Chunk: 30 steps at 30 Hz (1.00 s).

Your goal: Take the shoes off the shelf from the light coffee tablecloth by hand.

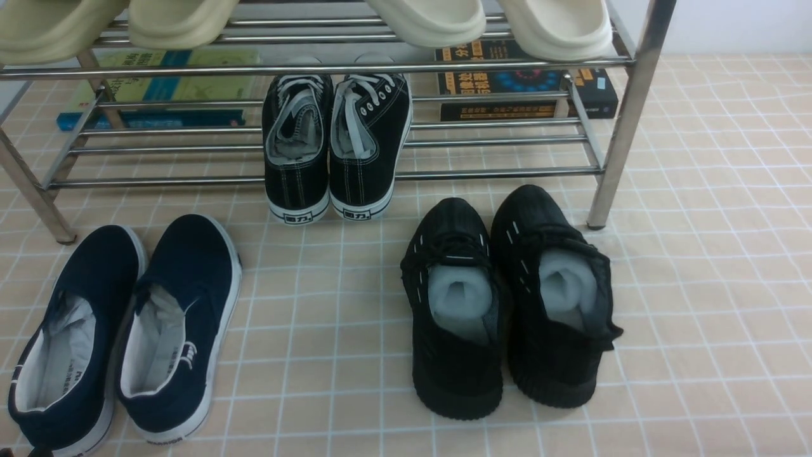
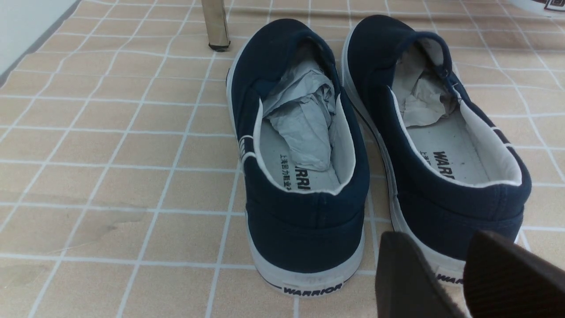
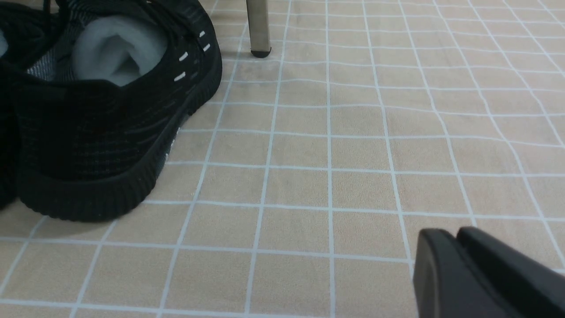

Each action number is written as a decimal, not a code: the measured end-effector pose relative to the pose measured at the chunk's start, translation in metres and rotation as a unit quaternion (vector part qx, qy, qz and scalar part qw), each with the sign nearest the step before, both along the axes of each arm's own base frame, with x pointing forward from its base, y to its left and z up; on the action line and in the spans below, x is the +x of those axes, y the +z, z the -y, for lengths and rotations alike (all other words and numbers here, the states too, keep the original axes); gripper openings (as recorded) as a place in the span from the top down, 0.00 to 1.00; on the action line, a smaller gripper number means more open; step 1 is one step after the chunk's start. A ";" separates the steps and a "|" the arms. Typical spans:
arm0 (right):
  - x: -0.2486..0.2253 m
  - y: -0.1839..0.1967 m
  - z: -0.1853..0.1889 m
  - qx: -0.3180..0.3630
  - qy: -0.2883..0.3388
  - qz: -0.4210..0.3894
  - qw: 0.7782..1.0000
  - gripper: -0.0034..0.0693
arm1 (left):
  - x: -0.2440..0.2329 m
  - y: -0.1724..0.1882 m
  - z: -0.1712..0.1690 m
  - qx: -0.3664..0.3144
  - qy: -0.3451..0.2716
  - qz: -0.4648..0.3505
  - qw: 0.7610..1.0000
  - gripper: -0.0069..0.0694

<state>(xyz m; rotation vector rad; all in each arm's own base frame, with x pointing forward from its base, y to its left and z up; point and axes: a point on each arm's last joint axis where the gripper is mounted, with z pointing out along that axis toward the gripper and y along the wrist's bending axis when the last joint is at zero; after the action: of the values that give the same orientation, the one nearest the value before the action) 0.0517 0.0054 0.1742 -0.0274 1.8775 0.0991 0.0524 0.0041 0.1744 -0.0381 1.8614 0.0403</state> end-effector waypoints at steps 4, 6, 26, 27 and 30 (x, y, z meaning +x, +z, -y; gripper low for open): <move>0.000 0.000 0.000 0.000 0.000 0.000 1.000 0.84 | 0.000 0.000 0.000 0.000 0.000 0.000 1.000 0.59; 0.000 0.000 0.000 0.000 0.000 0.000 1.000 0.84 | 0.000 0.000 0.000 0.000 0.000 0.000 1.000 0.59; 0.000 0.000 0.000 0.000 0.000 0.000 1.000 0.81 | 0.000 0.000 0.000 0.000 0.000 0.000 1.000 0.59; 0.000 0.000 0.000 0.000 0.000 0.000 1.000 0.81 | 0.000 0.000 0.000 0.000 0.000 0.000 1.000 0.59; 0.000 0.000 0.000 0.000 0.000 0.000 1.000 0.80 | 0.000 0.000 0.000 0.000 0.000 0.000 1.000 0.59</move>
<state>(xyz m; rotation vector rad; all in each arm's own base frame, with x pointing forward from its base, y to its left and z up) 0.0517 0.0054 0.1741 -0.0275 1.8785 0.0991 0.0524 0.0041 0.1744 -0.0381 1.8614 0.0403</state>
